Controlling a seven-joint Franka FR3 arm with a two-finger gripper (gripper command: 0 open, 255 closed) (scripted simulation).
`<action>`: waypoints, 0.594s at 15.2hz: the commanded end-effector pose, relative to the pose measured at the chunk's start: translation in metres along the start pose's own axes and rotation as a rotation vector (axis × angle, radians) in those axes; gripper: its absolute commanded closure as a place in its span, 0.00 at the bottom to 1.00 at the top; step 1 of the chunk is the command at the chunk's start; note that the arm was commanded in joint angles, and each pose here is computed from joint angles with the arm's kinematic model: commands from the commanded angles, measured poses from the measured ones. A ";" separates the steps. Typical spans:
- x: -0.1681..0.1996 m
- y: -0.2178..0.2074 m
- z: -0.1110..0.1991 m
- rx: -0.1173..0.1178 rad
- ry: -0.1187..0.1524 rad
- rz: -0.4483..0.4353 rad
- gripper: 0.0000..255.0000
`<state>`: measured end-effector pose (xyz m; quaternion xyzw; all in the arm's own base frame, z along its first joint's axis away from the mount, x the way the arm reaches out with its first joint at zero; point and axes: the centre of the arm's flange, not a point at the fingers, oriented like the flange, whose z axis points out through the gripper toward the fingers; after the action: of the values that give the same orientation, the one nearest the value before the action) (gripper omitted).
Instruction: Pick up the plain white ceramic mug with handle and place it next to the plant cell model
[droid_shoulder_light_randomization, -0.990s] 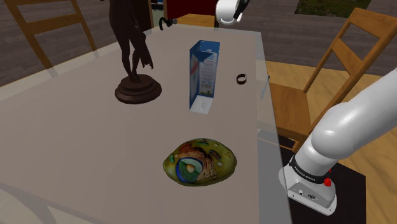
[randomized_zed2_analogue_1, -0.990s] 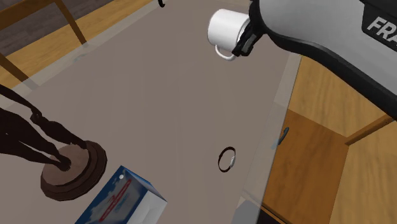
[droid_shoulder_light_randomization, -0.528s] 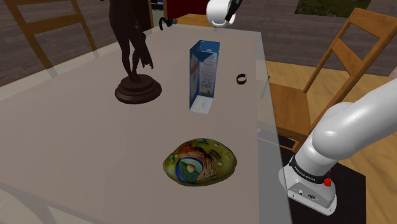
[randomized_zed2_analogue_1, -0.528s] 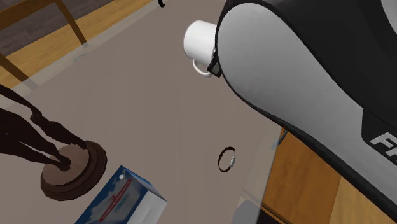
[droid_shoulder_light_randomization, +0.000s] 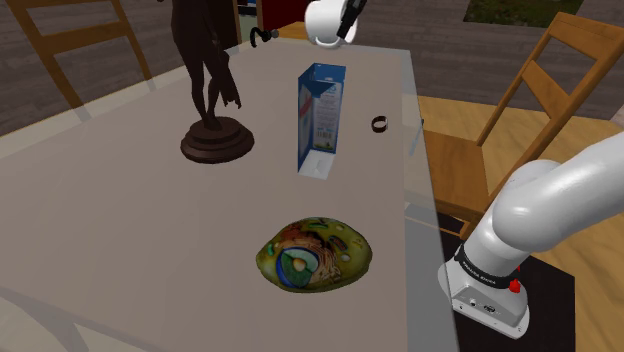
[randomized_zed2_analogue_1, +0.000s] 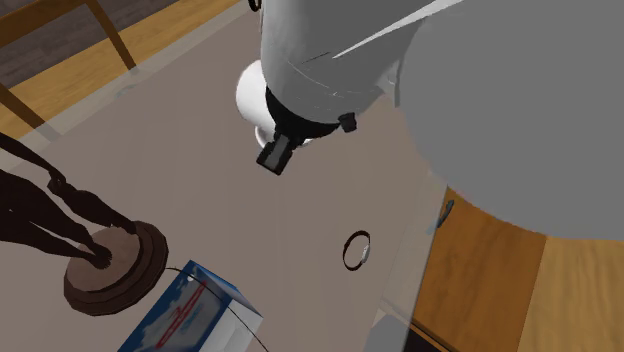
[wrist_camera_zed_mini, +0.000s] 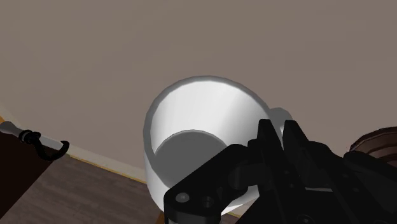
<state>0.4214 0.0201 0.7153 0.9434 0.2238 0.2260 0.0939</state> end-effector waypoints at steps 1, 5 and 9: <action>0.011 -0.025 -0.003 -0.001 0.001 0.001 1.00; 0.029 -0.074 -0.011 -0.001 0.001 0.001 1.00; 0.047 -0.123 -0.020 -0.001 0.001 0.001 1.00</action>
<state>0.4053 0.1358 0.7162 0.9433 0.2237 0.2263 0.0943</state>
